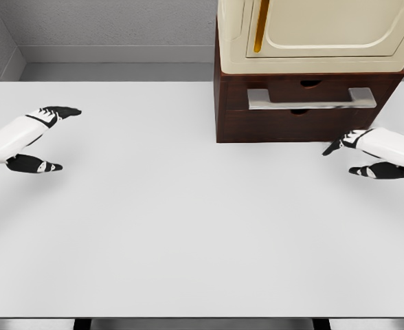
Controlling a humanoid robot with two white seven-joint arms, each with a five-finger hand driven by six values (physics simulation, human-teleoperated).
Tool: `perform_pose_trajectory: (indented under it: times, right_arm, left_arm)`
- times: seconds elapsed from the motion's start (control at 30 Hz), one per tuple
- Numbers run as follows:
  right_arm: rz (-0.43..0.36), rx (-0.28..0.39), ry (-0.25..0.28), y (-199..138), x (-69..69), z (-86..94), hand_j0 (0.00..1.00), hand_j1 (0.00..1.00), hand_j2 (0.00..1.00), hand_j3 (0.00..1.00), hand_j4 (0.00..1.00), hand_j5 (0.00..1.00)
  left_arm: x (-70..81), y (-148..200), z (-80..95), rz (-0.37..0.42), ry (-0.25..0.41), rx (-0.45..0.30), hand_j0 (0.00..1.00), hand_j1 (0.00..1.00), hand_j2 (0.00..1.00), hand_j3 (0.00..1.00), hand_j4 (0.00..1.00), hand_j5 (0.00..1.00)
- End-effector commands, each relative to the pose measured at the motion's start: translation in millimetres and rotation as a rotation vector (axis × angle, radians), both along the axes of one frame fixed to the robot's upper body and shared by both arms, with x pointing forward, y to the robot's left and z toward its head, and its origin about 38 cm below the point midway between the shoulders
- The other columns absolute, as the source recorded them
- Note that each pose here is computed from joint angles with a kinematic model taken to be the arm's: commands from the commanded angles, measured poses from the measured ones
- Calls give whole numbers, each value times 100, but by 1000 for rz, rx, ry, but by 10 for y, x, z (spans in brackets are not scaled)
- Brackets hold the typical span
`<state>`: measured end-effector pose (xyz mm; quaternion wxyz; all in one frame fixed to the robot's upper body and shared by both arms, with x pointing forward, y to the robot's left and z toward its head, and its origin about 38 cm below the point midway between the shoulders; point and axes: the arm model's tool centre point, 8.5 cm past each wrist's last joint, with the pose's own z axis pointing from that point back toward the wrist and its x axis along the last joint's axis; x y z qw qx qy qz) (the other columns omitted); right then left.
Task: Put the switch into the drawer with left arm, and close the drawer with right arm
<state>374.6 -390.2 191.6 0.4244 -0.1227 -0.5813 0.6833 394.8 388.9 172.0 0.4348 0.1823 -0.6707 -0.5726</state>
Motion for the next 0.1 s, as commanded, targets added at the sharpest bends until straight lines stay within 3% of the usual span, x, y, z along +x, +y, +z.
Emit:
perform_pose_trajectory:
  times: [0.0,0.03,0.07]
  right_arm:
    - [41,-43,-38,53,-45,143,71,71,71,71,71,71]
    - [38,-43,-42,39,-83,151,71,71,71,71,71,71]
    - [30,-41,-45,13,-118,154,90,90,90,90,90,90]
  left_arm:
    - [1,2,-2,2,2,-8,100,100,100,100,100,100]
    - [1,2,-2,2,2,-8,100,100,100,100,100,100]
    - [1,2,-2,2,2,-8,100,100,100,100,100,100]
